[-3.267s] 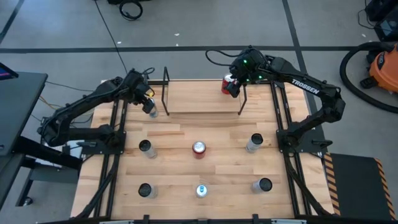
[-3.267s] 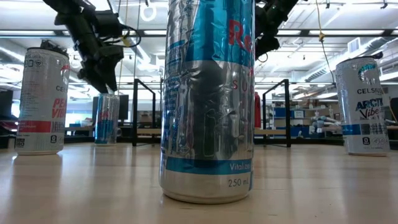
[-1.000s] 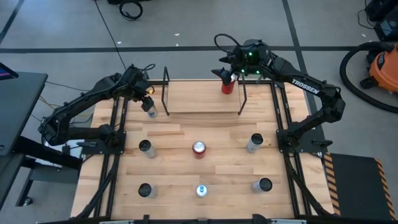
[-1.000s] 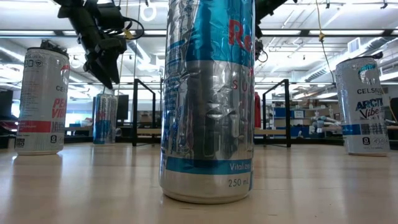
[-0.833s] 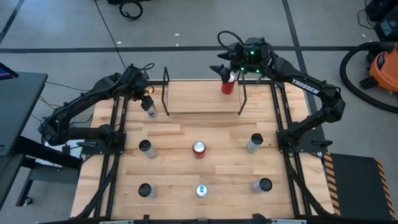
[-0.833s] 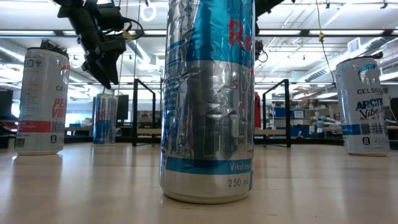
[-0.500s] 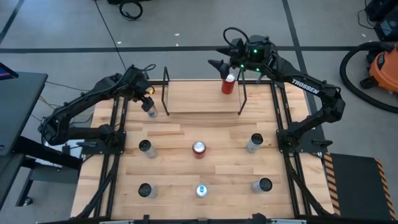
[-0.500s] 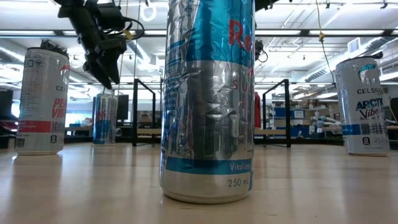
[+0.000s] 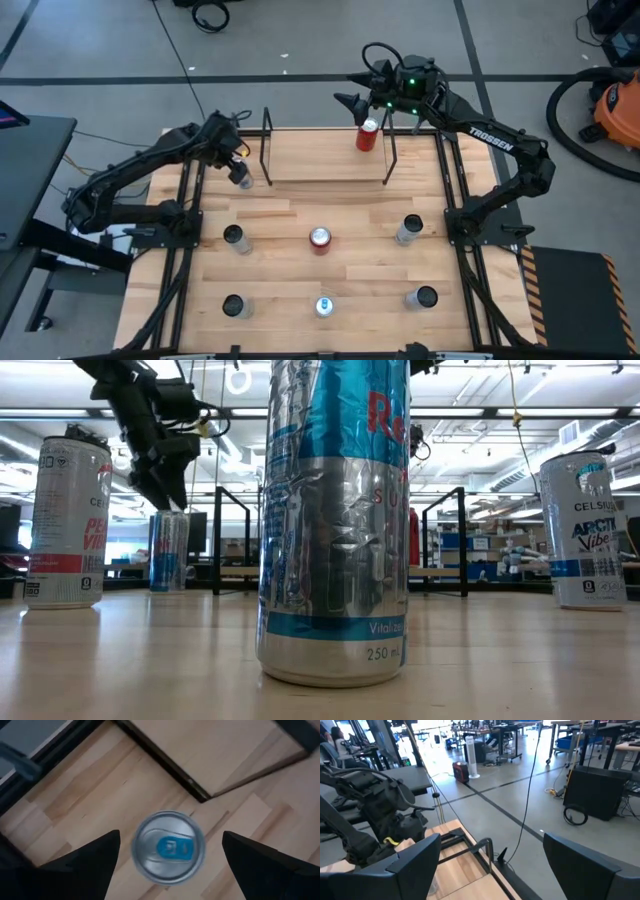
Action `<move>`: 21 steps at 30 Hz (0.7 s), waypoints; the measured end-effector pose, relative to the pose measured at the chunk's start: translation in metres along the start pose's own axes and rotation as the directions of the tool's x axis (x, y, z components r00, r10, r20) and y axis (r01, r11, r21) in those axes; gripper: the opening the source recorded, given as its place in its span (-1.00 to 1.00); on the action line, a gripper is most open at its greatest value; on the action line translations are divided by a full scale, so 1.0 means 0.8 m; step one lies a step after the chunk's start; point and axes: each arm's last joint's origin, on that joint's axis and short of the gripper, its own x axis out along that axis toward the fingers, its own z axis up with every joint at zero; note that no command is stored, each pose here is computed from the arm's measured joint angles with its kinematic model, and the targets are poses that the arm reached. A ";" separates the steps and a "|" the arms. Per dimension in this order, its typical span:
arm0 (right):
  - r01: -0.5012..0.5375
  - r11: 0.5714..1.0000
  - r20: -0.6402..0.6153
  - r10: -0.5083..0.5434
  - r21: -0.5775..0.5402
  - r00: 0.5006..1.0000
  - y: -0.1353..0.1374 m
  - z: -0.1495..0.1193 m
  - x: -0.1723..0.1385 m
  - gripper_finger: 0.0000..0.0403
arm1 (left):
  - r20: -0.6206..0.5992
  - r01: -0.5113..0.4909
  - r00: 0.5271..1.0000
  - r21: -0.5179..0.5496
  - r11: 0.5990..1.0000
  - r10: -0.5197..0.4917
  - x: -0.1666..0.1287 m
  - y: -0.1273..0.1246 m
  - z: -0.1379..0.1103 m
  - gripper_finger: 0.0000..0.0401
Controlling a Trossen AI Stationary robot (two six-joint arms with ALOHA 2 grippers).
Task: Place canned beverage on shelf
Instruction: Put the top blue soda can on the shelf
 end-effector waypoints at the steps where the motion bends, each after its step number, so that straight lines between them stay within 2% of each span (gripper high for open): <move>1: 0.000 1.000 0.000 0.000 0.000 1.000 0.000 0.000 0.000 0.79 | 0.002 0.005 1.000 0.006 1.000 -0.005 0.001 -0.002 0.001 0.77; 12: 0.000 1.000 -0.001 0.000 0.000 1.000 0.000 0.000 0.000 0.79 | -0.103 0.011 0.995 0.008 1.000 -0.010 0.032 -0.004 0.005 0.77; 21: 0.000 1.000 -0.001 0.000 0.000 1.000 0.000 0.000 0.000 0.79 | -0.124 0.003 0.992 0.046 0.999 0.003 0.037 -0.003 0.005 0.77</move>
